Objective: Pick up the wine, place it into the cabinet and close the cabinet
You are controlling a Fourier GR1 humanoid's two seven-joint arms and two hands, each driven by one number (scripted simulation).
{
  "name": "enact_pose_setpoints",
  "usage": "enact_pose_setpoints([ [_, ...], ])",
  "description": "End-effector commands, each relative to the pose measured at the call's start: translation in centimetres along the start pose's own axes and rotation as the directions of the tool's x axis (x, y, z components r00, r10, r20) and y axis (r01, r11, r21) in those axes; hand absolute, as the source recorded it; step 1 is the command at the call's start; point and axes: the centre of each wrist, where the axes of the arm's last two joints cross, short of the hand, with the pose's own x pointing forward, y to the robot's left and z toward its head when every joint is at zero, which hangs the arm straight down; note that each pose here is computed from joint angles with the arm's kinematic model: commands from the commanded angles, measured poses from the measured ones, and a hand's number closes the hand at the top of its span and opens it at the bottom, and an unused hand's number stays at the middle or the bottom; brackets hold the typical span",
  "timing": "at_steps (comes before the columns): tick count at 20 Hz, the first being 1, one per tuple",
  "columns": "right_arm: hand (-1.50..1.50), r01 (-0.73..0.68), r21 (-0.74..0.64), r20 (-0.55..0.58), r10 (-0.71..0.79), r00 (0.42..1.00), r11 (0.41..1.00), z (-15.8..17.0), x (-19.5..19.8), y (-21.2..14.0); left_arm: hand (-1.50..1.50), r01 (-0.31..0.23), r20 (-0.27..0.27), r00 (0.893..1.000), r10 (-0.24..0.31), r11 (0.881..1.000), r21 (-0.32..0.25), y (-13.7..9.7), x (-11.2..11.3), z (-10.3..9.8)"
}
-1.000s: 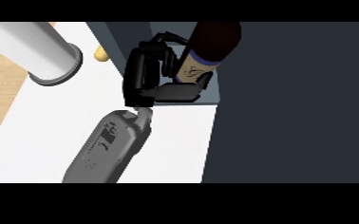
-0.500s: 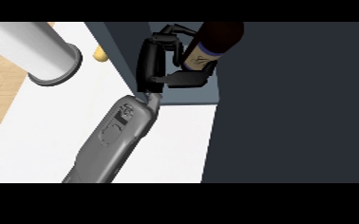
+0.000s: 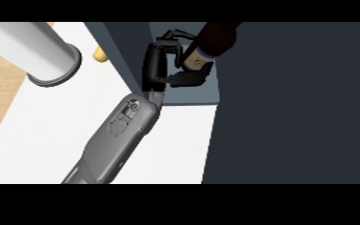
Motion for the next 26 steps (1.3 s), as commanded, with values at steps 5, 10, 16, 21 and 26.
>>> enact_pose_setpoints([
  [5,-1.5,0.045,0.081,0.03,-0.048,0.998,0.996,1.7,-0.2,-0.6,1.5,-0.001,-0.05,0.999,0.001,1.0,-0.004,0.2,-2.8,0.7],
  [10,-1.5,0.061,0.09,0.024,-0.063,0.998,0.994,1.1,0.1,0.9,1.5,0.063,-0.077,0.995,-0.062,0.998,0.009,0.7,-5.8,1.6],
  [16,-1.5,0.07,0.092,0.036,-0.074,0.997,0.993,0.5,0.1,-0.2,1.5,0.145,-0.088,0.985,-0.145,0.989,-0.004,0.6,-7.2,2.4],
  [21,-1.5,0.051,0.108,0.025,-0.054,0.998,0.993,1.8,0.4,0.7,1.5,0.152,-0.055,0.987,-0.15,0.988,0.034,1.8,-8.6,2.3],
  [26,-1.5,0.061,0.096,0.017,-0.063,0.998,0.993,0.8,-0.1,-0.2,1.5,0.111,-0.059,0.993,-0.106,0.99,0.085,2.0,-7.8,-0.1],
])
